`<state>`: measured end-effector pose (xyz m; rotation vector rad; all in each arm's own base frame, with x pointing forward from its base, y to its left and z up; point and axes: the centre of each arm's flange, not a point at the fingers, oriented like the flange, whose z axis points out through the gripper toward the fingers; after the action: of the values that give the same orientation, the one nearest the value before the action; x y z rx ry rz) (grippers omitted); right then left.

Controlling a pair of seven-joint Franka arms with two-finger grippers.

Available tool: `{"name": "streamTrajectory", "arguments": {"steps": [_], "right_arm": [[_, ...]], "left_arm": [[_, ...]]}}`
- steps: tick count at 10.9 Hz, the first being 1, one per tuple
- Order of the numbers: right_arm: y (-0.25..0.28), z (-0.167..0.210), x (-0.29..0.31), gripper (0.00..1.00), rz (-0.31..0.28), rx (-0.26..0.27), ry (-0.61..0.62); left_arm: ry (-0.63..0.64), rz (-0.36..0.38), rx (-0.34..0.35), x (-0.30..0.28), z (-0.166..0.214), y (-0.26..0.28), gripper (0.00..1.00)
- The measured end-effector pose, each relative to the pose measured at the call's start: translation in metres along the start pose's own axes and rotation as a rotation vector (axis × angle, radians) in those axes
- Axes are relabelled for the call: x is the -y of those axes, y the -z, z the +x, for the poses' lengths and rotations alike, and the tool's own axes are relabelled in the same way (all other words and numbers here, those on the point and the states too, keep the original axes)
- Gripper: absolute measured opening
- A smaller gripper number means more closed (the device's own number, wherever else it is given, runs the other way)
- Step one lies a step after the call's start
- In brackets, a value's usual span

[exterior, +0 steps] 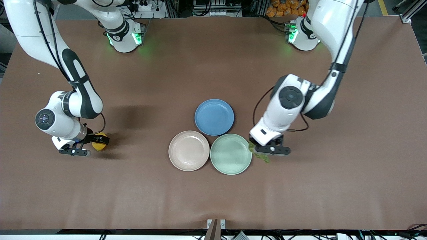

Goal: Place lemon and lettuce in plates
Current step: 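Lower the lettuce onto the pale green plate and open the left gripper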

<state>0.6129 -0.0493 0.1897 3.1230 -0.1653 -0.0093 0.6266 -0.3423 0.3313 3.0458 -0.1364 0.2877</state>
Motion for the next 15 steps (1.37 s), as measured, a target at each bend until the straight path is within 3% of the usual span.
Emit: {"name": "streamTrajectory", "arguments": {"steps": [3,7,10,15], "right_arm": [[-0.008,-0.002,0.0,1.0,-0.001,0.006,0.0],[-0.013,-0.004,0.001,0.85,0.0,0.011,0.002],[-0.017,-0.003,0.002,0.81,-0.001,-0.001,0.002],[-0.022,-0.004,0.003,0.65,0.0,-0.004,0.003]], "left_arm": [[0.027,-0.02,-0.007,-0.028,-0.006,-0.026,0.03],[0.083,-0.06,-0.021,-0.054,-0.023,-0.091,0.03],[0.116,-0.061,-0.015,-0.058,-0.022,-0.106,0.06],[0.134,-0.079,-0.037,-0.074,-0.019,-0.096,0.69]]}}
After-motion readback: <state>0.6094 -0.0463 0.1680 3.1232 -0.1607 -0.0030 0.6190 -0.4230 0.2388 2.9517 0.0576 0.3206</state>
